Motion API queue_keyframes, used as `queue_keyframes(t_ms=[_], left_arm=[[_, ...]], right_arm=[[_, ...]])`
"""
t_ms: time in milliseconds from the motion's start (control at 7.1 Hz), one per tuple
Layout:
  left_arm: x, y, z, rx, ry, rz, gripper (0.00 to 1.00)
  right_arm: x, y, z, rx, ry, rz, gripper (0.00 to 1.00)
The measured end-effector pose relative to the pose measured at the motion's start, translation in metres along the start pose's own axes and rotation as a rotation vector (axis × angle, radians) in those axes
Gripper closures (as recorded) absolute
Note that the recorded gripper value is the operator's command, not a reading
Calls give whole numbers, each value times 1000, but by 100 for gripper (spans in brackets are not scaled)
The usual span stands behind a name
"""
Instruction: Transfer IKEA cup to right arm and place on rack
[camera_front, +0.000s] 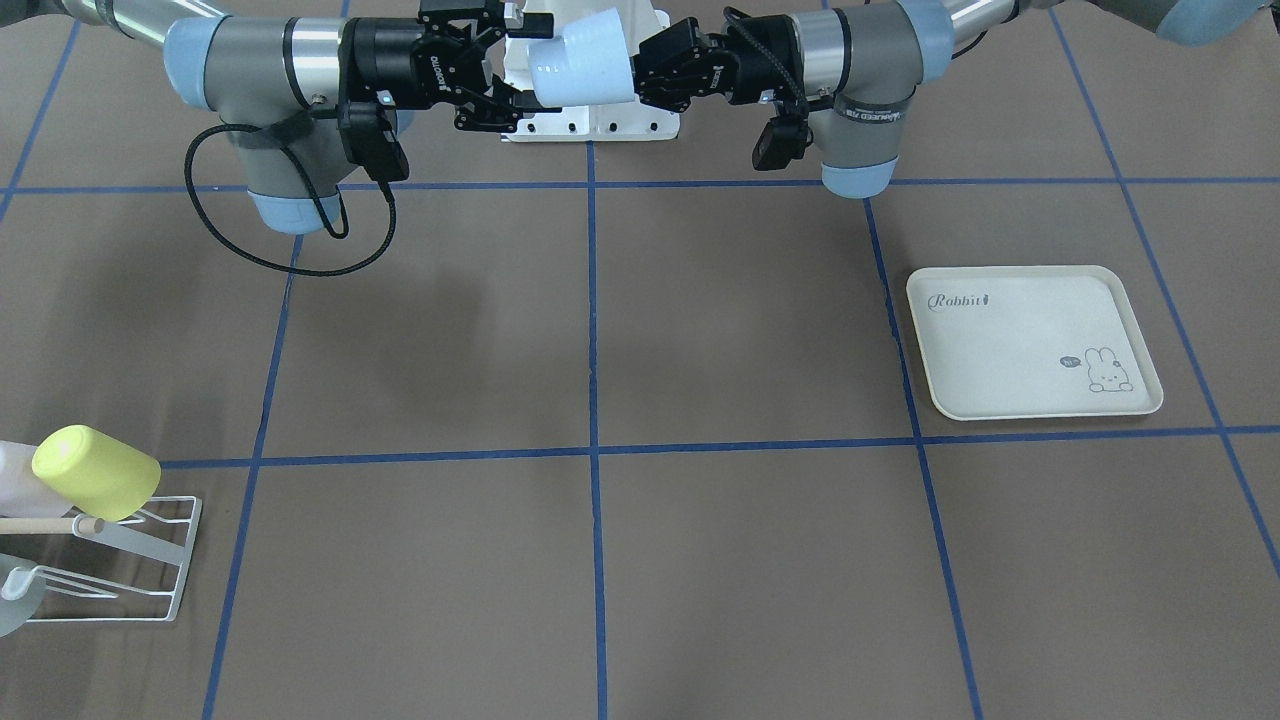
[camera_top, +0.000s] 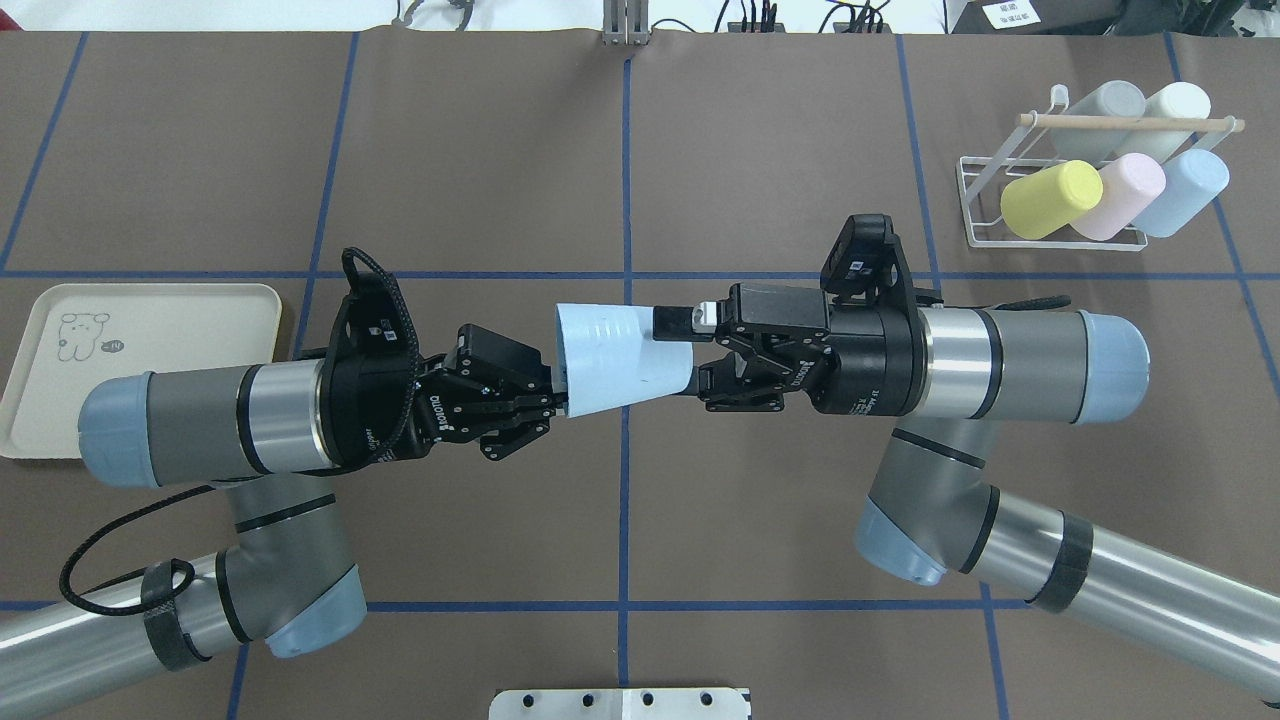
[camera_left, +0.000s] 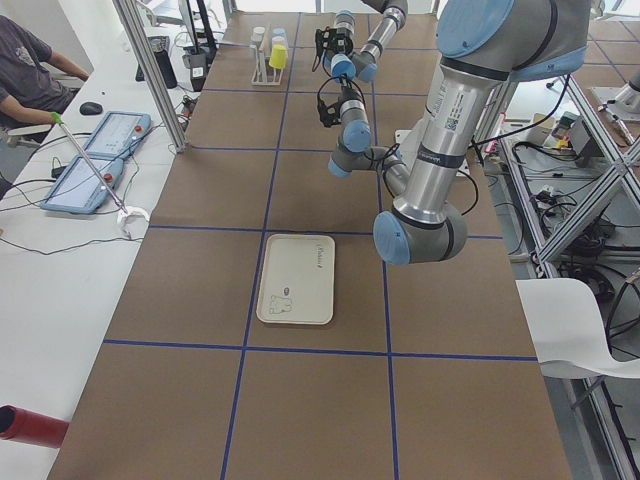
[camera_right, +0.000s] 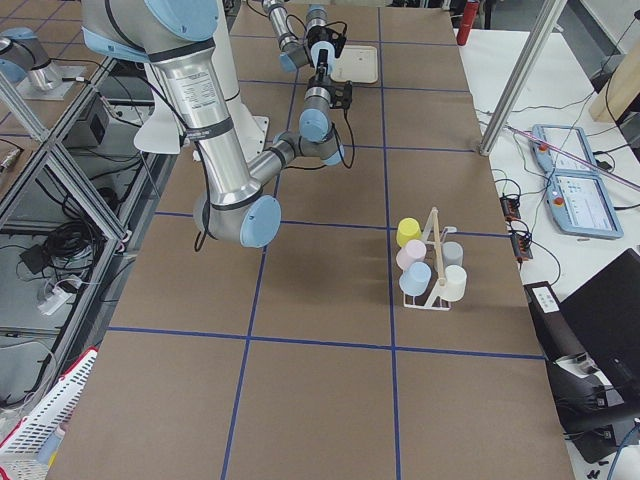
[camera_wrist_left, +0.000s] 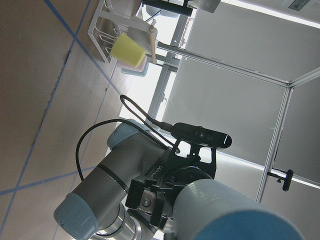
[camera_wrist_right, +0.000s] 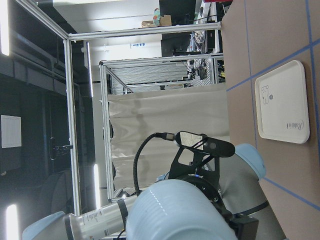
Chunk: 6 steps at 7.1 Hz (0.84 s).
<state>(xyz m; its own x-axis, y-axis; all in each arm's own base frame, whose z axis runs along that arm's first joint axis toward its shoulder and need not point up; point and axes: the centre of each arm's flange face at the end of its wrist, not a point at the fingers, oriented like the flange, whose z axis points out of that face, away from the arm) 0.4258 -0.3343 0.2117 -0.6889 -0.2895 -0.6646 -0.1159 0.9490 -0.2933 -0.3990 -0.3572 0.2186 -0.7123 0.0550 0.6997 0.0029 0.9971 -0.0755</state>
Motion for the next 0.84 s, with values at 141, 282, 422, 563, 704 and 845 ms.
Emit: queue_keyframes(t_ms=[141,282,422,563,704,845], left_arm=[[0,0,0,0,0,0,100],[0,0,0,-1,0,0,100],[0,0,0,-1,1,0,100],[0,0,0,-1,1,0,100],[0,0,0,-1,2,0,100],[0,0,0,-2,1,0,100]], right_arm=[[0,0,0,5,-2,1,5],[0,0,0,9,-4,1,5],[0,0,1,10,-5,2,5],[0,0,1,10,-5,2,10],[1,0,1,10,-5,3,11],[1,0,1,10,-5,3,18]])
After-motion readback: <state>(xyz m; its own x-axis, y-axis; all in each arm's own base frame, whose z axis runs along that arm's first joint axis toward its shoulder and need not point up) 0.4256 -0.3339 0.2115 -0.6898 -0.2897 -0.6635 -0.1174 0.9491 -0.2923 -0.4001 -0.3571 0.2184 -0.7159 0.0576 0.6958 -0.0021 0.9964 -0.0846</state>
